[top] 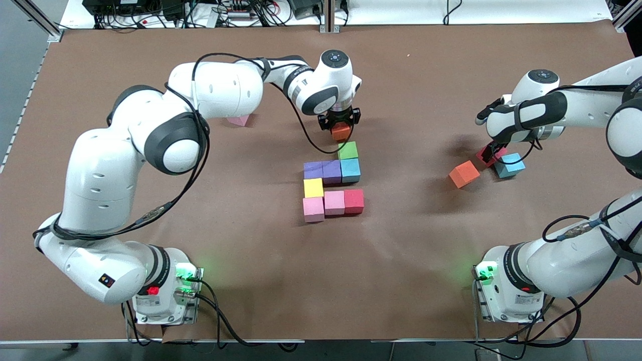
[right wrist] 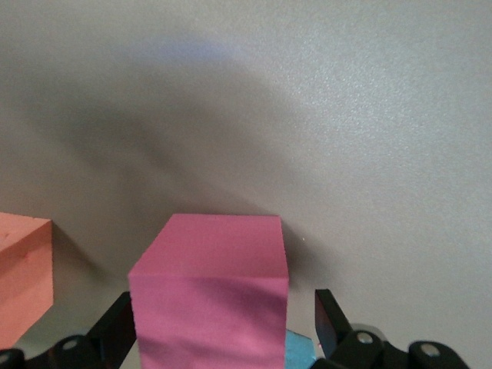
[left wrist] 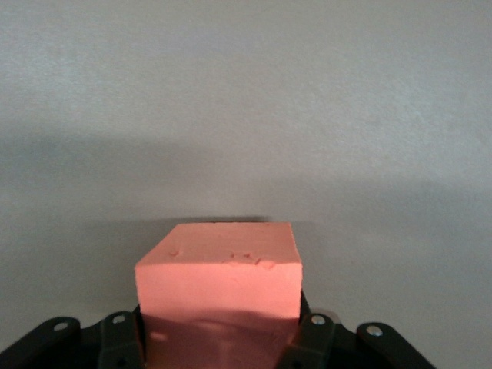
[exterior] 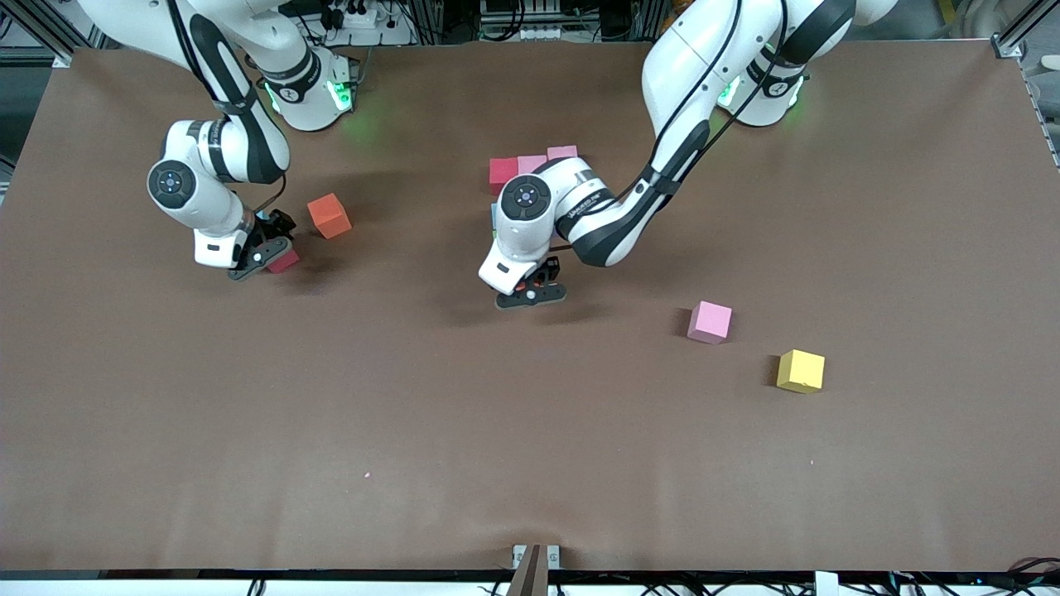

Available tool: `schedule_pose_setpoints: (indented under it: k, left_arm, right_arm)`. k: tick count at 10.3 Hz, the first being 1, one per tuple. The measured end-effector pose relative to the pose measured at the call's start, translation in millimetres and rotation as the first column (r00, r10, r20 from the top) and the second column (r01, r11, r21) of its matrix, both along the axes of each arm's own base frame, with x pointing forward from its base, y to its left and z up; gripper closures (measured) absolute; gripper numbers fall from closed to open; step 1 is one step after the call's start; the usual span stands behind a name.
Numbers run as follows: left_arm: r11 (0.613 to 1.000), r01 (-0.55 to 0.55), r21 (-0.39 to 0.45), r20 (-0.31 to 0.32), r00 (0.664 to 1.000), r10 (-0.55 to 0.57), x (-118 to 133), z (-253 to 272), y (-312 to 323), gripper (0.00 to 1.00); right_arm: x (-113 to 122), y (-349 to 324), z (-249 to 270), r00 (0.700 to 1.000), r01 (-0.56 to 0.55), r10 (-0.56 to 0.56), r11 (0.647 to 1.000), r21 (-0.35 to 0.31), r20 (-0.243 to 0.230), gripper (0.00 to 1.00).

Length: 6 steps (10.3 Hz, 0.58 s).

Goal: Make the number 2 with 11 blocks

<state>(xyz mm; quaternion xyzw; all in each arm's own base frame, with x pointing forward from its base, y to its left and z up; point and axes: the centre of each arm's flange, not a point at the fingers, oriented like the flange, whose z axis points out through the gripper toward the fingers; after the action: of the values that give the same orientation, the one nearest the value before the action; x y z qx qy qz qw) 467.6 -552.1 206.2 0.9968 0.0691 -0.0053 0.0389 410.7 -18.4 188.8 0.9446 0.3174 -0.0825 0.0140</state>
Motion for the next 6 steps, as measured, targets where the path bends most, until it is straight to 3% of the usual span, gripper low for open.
schedule_pose_setpoints:
  k: [3,6]
  left_arm:
    - [0.998,0.065,0.006,-0.001,0.998,-0.065,-6,-9,-7,0.38]
    - [0.996,0.093,0.003,0.002,0.996,-0.093,-10,-11,-13,0.38]
  right_arm:
    - [0,0,0,1.000,0.000,0.000,1.000,0.001,0.001,0.39]
    - [6,2,7,1.000,-0.003,0.003,1.000,0.005,0.012,0.39]
